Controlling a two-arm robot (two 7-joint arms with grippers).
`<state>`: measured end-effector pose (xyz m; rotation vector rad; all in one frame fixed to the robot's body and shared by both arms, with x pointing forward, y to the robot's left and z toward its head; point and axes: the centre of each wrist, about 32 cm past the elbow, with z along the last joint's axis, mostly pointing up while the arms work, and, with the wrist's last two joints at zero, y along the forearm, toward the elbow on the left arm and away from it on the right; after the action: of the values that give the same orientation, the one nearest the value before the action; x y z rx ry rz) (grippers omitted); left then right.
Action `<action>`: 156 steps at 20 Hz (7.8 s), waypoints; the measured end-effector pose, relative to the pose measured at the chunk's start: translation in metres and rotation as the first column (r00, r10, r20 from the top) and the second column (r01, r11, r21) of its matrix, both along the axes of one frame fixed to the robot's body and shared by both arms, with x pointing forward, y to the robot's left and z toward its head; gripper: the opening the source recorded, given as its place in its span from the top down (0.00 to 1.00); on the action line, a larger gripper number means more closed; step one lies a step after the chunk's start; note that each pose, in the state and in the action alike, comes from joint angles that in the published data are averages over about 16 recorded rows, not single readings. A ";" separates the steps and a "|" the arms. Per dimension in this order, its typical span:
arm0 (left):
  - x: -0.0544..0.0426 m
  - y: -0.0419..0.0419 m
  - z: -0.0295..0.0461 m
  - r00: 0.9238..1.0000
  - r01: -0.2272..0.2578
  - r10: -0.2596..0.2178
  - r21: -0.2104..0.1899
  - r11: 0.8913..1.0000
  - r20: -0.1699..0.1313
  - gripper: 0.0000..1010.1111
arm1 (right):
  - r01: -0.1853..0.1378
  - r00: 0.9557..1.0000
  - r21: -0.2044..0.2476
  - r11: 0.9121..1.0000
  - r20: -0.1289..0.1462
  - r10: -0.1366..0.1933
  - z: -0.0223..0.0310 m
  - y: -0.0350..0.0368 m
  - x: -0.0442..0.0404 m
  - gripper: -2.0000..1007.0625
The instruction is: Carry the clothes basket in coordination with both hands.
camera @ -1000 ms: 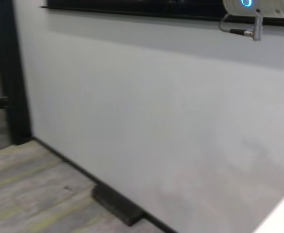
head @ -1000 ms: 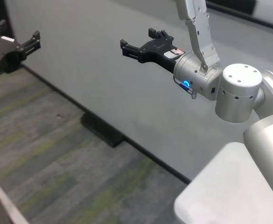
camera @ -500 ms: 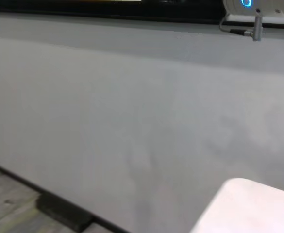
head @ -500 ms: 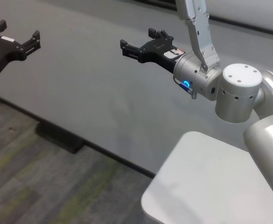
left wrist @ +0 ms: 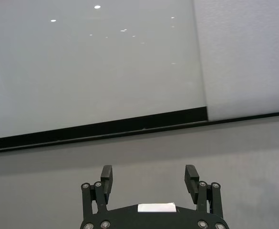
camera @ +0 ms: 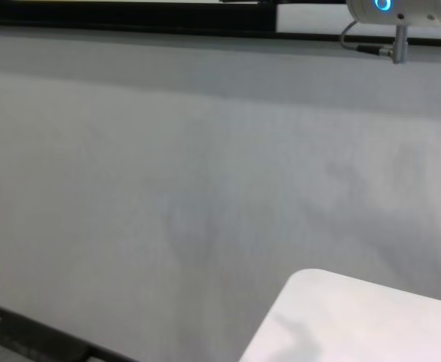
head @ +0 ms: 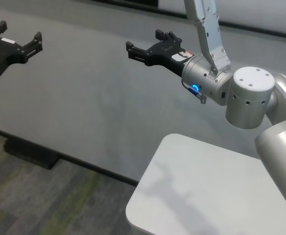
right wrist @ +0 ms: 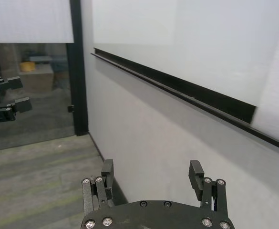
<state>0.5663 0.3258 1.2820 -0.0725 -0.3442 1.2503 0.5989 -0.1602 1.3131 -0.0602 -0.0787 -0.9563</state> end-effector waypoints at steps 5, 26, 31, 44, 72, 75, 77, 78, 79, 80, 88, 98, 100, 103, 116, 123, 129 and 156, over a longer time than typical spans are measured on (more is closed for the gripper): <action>0.0000 0.0000 0.0000 1.000 0.000 0.000 0.000 1.000 0.000 0.01 | 0.000 1.000 0.000 1.000 0.000 0.000 0.0000 0.0000 0.0000 0.00; 0.0000 0.0000 0.0001 1.000 0.000 0.000 0.000 1.000 0.000 0.01 | 0.000 1.000 0.000 1.000 0.000 0.000 0.0000 0.0000 0.0000 0.00; 0.0000 0.0000 0.0001 1.000 0.000 0.000 0.000 1.000 0.000 0.01 | 0.000 1.000 0.000 1.000 0.000 0.000 0.0000 0.0000 0.0000 0.00; 0.0000 0.0000 0.0001 1.000 0.000 0.000 0.000 1.000 0.000 0.01 | 0.000 1.000 0.000 1.000 0.000 0.000 0.0000 0.0000 0.0000 0.00; 0.0000 -0.0001 0.0004 1.000 0.028 -0.028 -0.010 1.000 -0.009 0.01 | 0.005 1.000 -0.002 1.000 -0.002 -0.005 -0.0002 -0.0009 -0.0004 0.00; -0.0002 -0.0008 0.0010 0.997 0.071 -0.072 -0.026 0.997 -0.021 0.01 | 0.013 1.000 -0.006 1.000 -0.006 -0.013 -0.0006 -0.0027 -0.0017 0.00; -0.0006 -0.0017 0.0014 0.994 0.107 -0.108 -0.038 0.993 -0.030 0.01 | 0.020 1.000 -0.010 1.000 -0.010 -0.020 -0.0010 -0.0044 -0.0030 0.00; -0.0008 -0.0022 0.0016 0.991 0.126 -0.127 -0.045 0.991 -0.035 0.01 | 0.024 1.000 -0.013 1.000 -0.013 -0.024 -0.0013 -0.0055 -0.0038 0.00; -0.0011 -0.0029 0.0017 0.988 0.145 -0.147 -0.053 0.988 -0.040 0.01 | 0.028 0.999 -0.015 0.999 -0.015 -0.028 -0.0016 -0.0065 -0.0047 0.00; -0.0015 -0.0036 0.0017 0.985 0.163 -0.166 -0.061 0.985 -0.045 0.01 | 0.033 0.999 -0.018 0.999 -0.017 -0.033 -0.0019 -0.0077 -0.0056 0.00; -0.0050 -0.0175 0.0006 0.957 0.261 -0.273 -0.120 0.958 -0.093 0.01 | 0.088 0.995 -0.051 0.995 -0.039 -0.090 -0.0055 -0.0171 -0.0149 0.00; -0.0048 -0.0436 -0.0014 0.952 0.258 -0.275 -0.131 0.957 -0.135 0.01 | 0.154 0.986 -0.083 0.985 -0.055 -0.159 -0.0088 -0.0216 -0.0208 0.00; -0.0043 -0.0479 -0.0015 0.950 0.264 -0.281 -0.130 0.956 -0.138 0.01 | 0.163 0.984 -0.086 0.983 -0.057 -0.168 -0.0091 -0.0219 -0.0211 0.00; -0.0035 -0.0525 -0.0015 0.946 0.275 -0.292 -0.129 0.953 -0.138 0.01 | 0.175 0.982 -0.088 0.981 -0.059 -0.180 -0.0094 -0.0223 -0.0214 0.00; -0.0068 -0.0562 -0.0038 0.921 0.341 -0.361 -0.145 0.929 -0.145 0.01 | 0.194 0.976 -0.099 0.976 -0.078 -0.202 -0.0088 -0.0244 -0.0243 0.00; -0.0112 -0.0509 -0.0055 0.894 0.394 -0.418 -0.159 0.905 -0.160 0.01 | 0.183 0.974 -0.113 0.977 -0.112 -0.195 -0.0064 -0.0278 -0.0294 0.00; -0.0136 -0.0475 -0.0062 0.876 0.425 -0.450 -0.164 0.890 -0.174 0.01 | 0.164 0.971 -0.122 0.979 -0.153 -0.182 -0.0041 -0.0320 -0.0347 0.00; -0.0120 -0.0473 -0.0043 0.869 0.434 -0.456 -0.145 0.889 -0.193 0.01 | 0.140 0.968 -0.130 0.982 -0.191 -0.164 -0.0017 -0.0371 -0.0400 0.00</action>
<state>0.5543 0.2785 1.2776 -0.0886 -0.0612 0.8017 0.5590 -0.1973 1.3114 -0.2721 0.0581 -1.0941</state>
